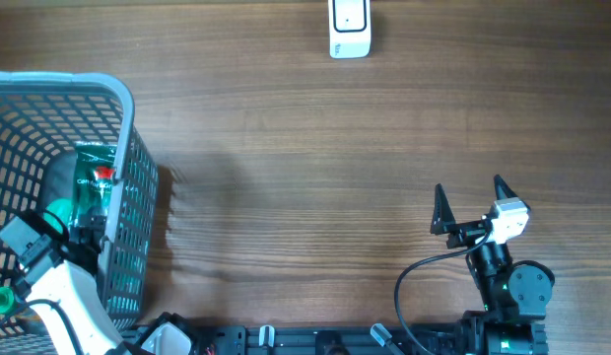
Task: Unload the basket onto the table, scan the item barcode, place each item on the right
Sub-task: 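Reach the left gripper into the basket and grasp the green 3M glove packet, then lift the glove packet out and lay it on the table center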
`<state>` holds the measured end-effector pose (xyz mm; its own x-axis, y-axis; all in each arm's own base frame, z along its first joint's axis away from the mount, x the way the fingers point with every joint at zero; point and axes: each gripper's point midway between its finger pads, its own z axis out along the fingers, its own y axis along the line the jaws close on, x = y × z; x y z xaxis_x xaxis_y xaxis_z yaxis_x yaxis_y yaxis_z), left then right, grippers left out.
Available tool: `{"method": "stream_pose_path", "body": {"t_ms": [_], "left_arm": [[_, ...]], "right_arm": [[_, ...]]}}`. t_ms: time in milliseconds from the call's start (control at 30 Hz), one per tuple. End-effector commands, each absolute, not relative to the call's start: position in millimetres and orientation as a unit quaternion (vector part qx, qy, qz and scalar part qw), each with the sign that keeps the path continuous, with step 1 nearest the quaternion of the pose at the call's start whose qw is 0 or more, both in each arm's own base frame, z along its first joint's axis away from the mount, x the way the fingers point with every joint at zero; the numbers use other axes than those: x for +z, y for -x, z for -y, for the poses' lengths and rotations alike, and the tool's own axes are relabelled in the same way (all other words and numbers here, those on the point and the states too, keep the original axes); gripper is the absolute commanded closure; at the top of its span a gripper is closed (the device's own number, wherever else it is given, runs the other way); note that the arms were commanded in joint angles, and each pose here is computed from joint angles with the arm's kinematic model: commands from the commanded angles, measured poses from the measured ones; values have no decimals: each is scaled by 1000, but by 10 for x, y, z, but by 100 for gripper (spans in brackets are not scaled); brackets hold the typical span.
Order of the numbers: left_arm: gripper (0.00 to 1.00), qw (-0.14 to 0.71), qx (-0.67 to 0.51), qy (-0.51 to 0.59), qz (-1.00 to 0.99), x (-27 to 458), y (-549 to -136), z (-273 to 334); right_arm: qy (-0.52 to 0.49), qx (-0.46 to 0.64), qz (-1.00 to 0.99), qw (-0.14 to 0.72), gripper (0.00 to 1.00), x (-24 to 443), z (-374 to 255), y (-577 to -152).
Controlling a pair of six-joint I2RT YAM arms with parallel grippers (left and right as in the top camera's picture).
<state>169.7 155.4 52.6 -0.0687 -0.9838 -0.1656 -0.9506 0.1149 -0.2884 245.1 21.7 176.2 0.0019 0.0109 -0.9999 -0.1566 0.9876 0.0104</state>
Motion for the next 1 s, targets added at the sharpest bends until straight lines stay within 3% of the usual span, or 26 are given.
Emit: {"method": "stream_pose_path", "body": {"t_ms": [0,267,333,400,433,967], "left_arm": [[40,182,-115,622,-752,543,-1873,-1403],[53,290,-184,566,-750,1116,-2202,-1334],[67,322,-178,553,-748,1309,-2221,-1350],[92,361,-180,533,-744,1542,-2246,-1328],[96,381,-181,521,-742,1669,-2254,-1309],[96,586,-157,413,-679,3395,-2231,-1191]], "right_arm": [[39,56,-702,709,0,1775,-173,-2454],[39,56,-702,708,0,1775,-173,-2454],[39,56,-702,708,0,1775,-173,-2454],[39,56,-702,709,0,1775,-173,-2454],[39,56,-702,709,0,1777,-172,-2454],[39,56,-702,709,0,1777,-172,-2454]]}}
